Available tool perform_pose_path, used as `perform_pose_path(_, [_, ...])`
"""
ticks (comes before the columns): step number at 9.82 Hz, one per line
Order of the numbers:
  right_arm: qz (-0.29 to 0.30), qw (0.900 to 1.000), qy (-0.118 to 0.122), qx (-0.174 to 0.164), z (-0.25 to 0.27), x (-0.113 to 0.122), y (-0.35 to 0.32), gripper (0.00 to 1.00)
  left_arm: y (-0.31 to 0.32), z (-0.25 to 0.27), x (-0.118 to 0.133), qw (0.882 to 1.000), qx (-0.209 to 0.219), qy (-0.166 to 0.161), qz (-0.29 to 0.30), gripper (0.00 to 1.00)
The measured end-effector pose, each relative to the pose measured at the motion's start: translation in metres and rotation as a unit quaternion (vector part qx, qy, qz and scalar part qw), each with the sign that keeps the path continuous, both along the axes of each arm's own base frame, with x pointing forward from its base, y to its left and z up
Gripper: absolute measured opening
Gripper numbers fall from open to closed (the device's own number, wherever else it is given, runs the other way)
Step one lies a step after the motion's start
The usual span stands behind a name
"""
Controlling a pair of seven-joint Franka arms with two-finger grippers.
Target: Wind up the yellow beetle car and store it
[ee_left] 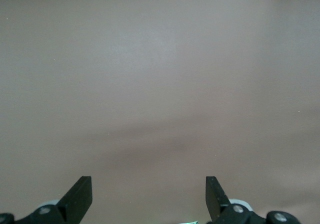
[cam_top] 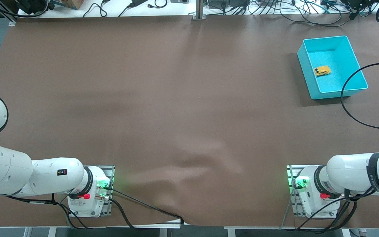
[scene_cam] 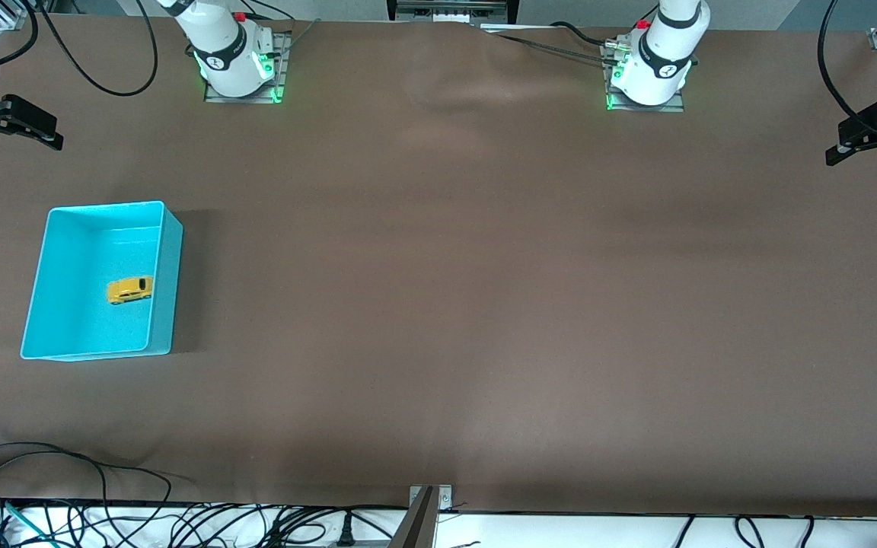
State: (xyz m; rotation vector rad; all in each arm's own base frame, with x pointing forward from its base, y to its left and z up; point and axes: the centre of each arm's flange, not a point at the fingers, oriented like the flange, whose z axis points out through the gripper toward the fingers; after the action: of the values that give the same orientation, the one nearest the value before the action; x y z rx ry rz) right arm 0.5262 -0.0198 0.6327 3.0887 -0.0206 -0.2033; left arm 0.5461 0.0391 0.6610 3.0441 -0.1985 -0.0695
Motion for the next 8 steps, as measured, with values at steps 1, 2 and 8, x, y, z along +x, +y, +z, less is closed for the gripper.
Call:
perform_pose_path(1, [0.0, 1.0, 0.001, 0.0, -0.001, 0.0007, 0.0, 1.0, 0.0, 0.0, 0.0, 1.0, 0.0, 0.0, 0.0, 1.0])
perform_pose_path(2, [0.0, 1.0, 0.001, 0.0, -0.0024, 0.0018, -0.0001, 1.0, 0.0, 0.0, 0.0, 1.0, 0.0, 0.0, 0.0, 1.0])
perform_pose_path(8, [-0.011, 1.0, -0.001, 0.021, -0.0069, 0.0055, -0.0083, 1.0, -0.0002, -0.0001, 0.0001, 1.0, 0.0, 0.0, 0.0, 1.0])
